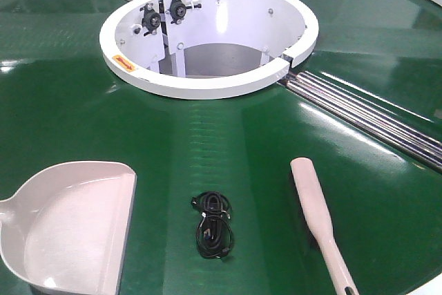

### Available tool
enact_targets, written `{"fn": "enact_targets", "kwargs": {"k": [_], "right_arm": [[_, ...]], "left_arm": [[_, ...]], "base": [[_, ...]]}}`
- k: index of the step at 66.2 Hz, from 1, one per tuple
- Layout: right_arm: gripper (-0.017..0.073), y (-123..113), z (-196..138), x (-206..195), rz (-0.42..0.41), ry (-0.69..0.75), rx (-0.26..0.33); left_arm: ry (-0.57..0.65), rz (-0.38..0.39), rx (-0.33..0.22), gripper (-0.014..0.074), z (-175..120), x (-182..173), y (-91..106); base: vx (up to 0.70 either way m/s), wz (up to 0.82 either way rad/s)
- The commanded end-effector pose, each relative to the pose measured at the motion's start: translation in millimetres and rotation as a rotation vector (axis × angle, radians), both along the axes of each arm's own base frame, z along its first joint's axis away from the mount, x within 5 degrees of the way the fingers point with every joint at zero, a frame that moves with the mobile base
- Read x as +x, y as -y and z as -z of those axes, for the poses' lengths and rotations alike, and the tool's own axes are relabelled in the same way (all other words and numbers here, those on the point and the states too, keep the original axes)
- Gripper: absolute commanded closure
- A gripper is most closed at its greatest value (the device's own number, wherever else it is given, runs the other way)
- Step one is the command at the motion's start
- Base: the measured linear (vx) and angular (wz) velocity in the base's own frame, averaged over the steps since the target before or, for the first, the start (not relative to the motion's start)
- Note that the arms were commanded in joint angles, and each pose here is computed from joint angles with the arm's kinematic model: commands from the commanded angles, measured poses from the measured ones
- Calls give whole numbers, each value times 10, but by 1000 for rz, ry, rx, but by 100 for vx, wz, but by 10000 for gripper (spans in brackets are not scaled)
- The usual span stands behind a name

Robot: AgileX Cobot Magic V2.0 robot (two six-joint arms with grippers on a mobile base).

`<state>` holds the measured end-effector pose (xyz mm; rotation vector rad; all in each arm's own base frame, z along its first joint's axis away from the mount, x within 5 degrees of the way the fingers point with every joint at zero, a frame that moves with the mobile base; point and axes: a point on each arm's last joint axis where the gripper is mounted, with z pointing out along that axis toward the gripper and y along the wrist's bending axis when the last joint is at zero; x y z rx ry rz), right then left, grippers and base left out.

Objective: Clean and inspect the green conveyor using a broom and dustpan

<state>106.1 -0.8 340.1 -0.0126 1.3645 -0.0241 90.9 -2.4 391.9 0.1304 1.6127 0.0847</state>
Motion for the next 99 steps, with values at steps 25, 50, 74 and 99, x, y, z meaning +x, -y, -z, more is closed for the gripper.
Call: {"fn": "enact_targets", "kwargs": {"k": [25, 50, 74, 99], "right_arm": [[-83, -699, -122, 784, -297, -653, -172], [-54, -1077, 365, 1804, -93, -1371, -173], [-43, -1167, 846, 2227, -81, -1598, -123], [-31, -1075, 908, 2329, -183, -1602, -18]], "left_arm": [[81, 8, -11, 20, -154, -4, 7], [78, 8, -14, 23, -152, -12, 7], [71, 8, -15, 23, -146, -12, 8], [60, 9, -14, 23, -135, -11, 8]], "base": [[0, 0], [0, 0], [0, 0], [0, 0]]}}
